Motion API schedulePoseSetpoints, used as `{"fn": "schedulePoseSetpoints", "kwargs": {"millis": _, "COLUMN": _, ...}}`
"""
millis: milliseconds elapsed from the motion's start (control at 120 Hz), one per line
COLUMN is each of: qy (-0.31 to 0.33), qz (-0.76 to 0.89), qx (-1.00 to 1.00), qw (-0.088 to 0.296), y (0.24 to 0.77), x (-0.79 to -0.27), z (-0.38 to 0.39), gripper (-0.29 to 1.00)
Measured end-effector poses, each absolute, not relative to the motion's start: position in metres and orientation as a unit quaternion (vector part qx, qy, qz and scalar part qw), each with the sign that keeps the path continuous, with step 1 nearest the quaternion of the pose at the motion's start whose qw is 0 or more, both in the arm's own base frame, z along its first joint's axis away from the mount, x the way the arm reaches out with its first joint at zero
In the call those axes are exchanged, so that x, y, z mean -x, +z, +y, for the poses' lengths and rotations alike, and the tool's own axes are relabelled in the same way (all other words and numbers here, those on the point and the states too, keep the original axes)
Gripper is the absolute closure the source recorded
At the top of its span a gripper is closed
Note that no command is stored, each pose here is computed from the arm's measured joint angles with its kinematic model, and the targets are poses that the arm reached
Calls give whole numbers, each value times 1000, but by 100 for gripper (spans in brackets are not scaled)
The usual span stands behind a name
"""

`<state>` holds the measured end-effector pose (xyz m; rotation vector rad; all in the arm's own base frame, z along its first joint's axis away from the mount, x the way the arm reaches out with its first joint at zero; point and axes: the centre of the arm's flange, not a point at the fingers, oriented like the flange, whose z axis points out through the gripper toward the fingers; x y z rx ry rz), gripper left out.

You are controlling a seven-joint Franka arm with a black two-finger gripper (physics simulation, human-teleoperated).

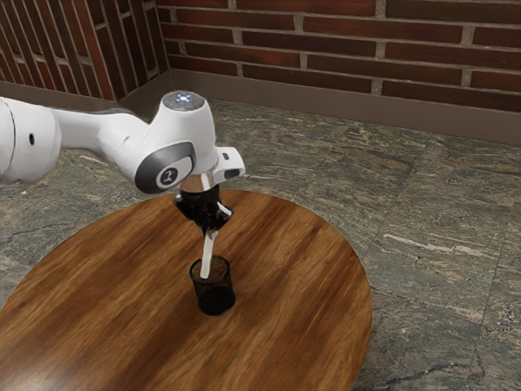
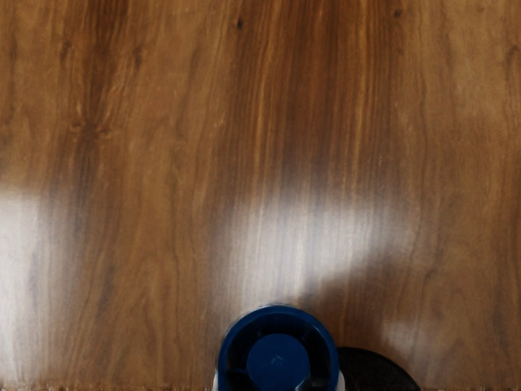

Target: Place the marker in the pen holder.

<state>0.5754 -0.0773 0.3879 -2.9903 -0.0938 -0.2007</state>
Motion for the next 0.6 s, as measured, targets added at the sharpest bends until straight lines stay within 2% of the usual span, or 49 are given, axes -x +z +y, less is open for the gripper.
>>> {"fn": "schedulePoseSetpoints", "kwargs": {"millis": 67, "qy": -54, "qz": -31, "qx": 995, "qw": 73, "y": 372, "x": -576, "z": -79, "gripper": 75}}
{"fn": "schedulePoseSetpoints", "kwargs": {"millis": 233, "qy": -54, "qz": -33, "qx": 996, "qw": 65, "y": 377, "x": -576, "z": -77, "gripper": 38}}
{"fn": "schedulePoseSetpoints", "kwargs": {"millis": 333, "qy": -70, "qz": -54, "qx": 995, "qw": 47, "y": 431, "x": -577, "z": -60, "gripper": 24}}
{"fn": "schedulePoseSetpoints", "kwargs": {"millis": 458, "qy": -83, "qz": -59, "qx": 995, "qw": 20, "y": 545, "x": -595, "z": -29, "gripper": 13}}
{"fn": "schedulePoseSetpoints", "kwargs": {"millis": 525, "qy": -79, "qz": -48, "qx": 996, "qw": 13, "y": 592, "x": -580, "z": -10, "gripper": 10}}
{"fn": "schedulePoseSetpoints", "kwargs": {"millis": 600, "qy": -65, "qz": -34, "qx": 997, "qw": 9, "y": 619, "x": -561, "z": 10, "gripper": 7}}
